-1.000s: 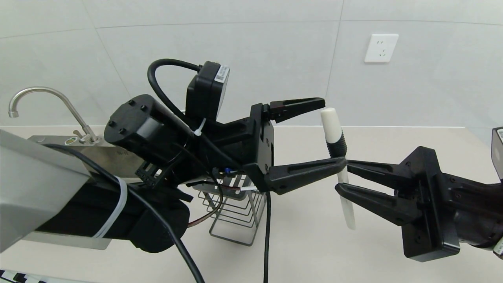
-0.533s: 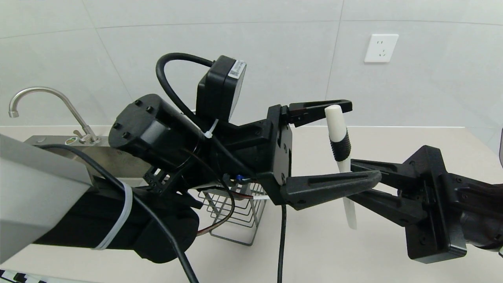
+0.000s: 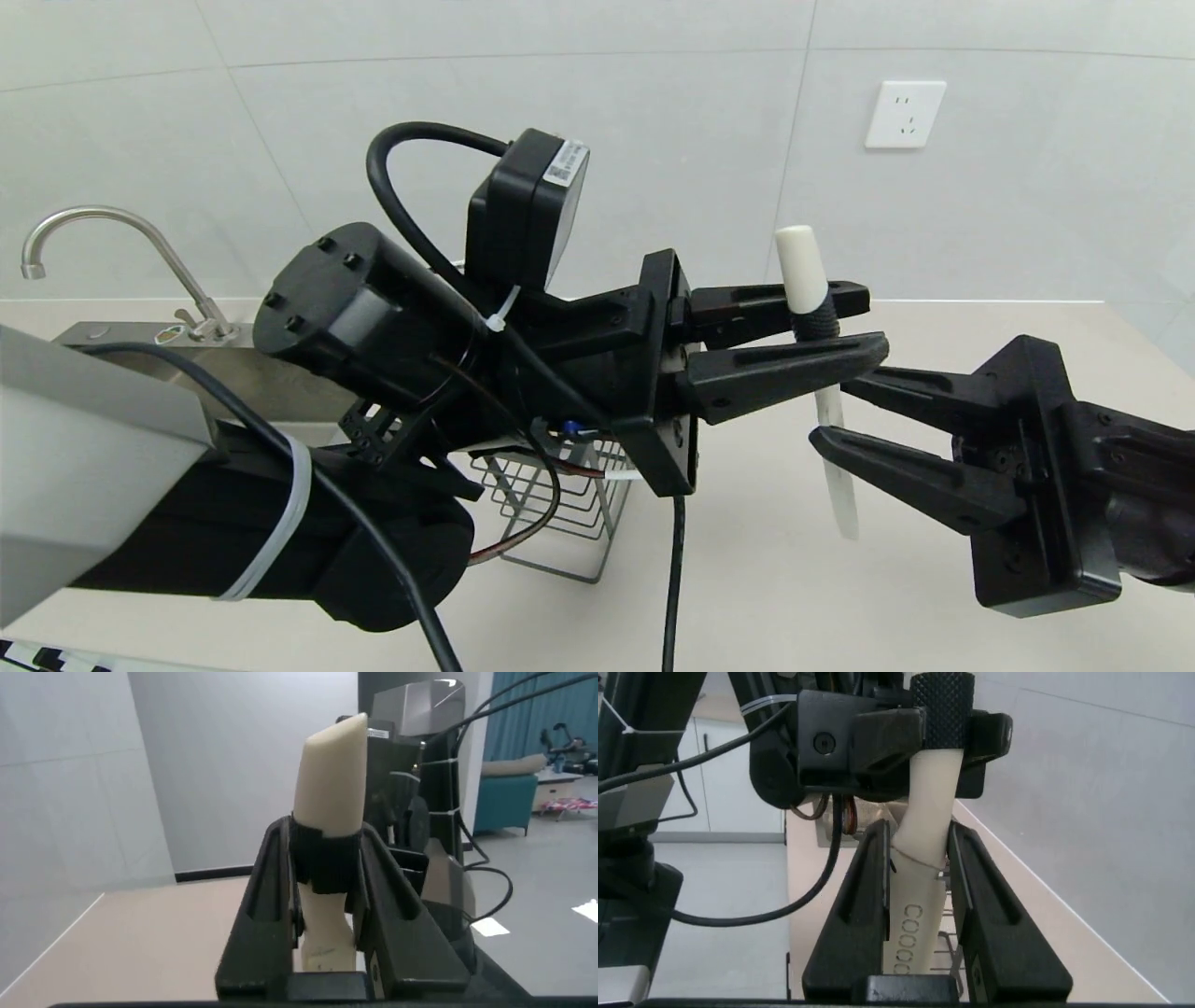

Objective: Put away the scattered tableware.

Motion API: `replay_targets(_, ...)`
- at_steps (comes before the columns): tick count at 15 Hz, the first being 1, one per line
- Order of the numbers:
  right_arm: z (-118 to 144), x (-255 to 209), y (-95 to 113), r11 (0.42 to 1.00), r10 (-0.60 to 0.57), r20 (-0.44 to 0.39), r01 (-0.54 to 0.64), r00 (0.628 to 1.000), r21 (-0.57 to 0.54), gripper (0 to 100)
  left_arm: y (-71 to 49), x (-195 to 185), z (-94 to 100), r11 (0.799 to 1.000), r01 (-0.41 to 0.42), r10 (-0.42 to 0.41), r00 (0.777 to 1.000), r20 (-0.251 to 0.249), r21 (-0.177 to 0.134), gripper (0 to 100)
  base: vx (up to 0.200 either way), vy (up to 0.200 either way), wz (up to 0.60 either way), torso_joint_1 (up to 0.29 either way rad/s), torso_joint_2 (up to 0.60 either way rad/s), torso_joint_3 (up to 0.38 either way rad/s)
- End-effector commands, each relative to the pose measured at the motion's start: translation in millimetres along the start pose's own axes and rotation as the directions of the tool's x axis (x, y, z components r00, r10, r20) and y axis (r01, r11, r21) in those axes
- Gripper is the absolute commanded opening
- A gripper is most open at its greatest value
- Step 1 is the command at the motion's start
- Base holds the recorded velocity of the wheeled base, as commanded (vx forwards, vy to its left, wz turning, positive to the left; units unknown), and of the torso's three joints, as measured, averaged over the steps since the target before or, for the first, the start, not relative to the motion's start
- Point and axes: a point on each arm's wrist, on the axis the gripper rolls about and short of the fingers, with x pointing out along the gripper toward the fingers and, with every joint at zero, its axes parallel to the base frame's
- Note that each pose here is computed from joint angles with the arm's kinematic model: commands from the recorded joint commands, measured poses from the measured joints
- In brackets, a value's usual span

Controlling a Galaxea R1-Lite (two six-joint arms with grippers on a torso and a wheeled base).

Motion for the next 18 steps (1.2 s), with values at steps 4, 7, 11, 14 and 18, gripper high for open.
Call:
replay_targets(4,-1.8,-6.4,0.3,1.000,-0.016,-0.018,0.015,1.000,-0.025,100,2.2,-4.5,2.5,0.998,-0.057,0.057,0.998,0.012,-0.005,0,0.000,0.000,0.00,0.000,0.00,0.000)
replay_targets(7,-14.0,-30.9,-7.8,0.994,-0.111,-0.104,0.109,0.988,-0.026,100,9.8,-27.3,-4.3,0.992,-0.125,0.124,0.992,-0.031,-0.022,0,0.000,0.000,0.00,0.000,0.00,0.000)
replay_targets(11,-26.5,-80.0,-6.6,0.961,-0.275,-0.236,0.272,0.932,-0.046,0,13.5,-44.9,-9.1,0.984,-0.176,0.175,0.983,-0.063,-0.025,0,0.000,0.000,0.00,0.000,0.00,0.000)
replay_targets(14,-2.4,-126.5,15.3,0.880,-0.473,-0.223,0.445,0.853,-0.166,0,15.6,-72.4,-1.5,0.965,-0.254,0.260,0.957,-0.126,0.063,0,0.000,0.000,0.00,0.000,0.00,0.000)
replay_targets(18,29.4,-158.1,68.4,0.781,-0.572,-0.050,0.525,0.819,-0.340,0,-1.1,-72.9,33.5,0.957,-0.247,0.264,0.958,-0.114,0.150,0,0.000,0.000,0.00,0.000,0.00,0.000)
